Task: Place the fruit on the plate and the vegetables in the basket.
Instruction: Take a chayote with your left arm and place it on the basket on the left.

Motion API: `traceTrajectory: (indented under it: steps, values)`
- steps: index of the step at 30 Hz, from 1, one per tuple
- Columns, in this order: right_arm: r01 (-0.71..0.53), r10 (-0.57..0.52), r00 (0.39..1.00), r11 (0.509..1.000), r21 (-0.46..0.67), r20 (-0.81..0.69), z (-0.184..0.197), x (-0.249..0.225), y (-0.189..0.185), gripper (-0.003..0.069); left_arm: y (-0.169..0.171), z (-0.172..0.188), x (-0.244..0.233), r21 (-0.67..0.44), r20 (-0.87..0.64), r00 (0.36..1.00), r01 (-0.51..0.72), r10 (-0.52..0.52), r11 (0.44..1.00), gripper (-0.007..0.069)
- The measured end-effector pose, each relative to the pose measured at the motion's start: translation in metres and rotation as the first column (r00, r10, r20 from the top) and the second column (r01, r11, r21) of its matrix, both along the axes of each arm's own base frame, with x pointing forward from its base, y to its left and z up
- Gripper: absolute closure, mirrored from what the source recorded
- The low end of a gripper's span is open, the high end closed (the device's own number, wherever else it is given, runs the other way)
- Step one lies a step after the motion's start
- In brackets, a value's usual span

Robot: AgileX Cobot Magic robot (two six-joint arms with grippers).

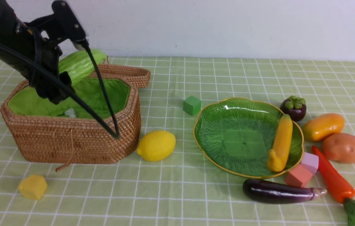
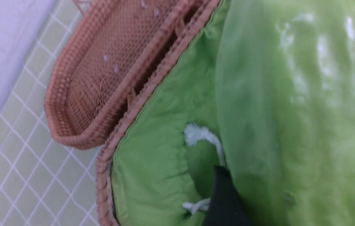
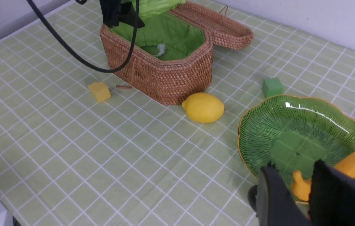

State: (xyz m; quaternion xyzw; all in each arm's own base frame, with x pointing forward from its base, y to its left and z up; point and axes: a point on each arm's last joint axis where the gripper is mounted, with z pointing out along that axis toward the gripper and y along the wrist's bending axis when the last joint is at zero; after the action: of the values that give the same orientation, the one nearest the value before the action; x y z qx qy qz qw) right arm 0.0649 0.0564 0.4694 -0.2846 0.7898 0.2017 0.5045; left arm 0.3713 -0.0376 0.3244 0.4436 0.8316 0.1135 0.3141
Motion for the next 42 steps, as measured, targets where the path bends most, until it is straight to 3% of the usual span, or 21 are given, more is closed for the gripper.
traceTrajectory:
  steps: [3,42]
  values:
    - [0.0,0.0,1.0,1.0,0.0,0.0,0.0,0.0,0.0,0.0461,0.0054,-0.0062,0.0035,0.047,-0.012,1.0,-0.001,0.002,0.999,0.017]
    - [0.015,-0.019,0.995,0.999,0.043,0.097,0.0086,0.0042,0.0003,0.0455,0.0044,-0.0051,0.0057,0.034,0.014,1.0,-0.001,0.001,0.999,0.0171]
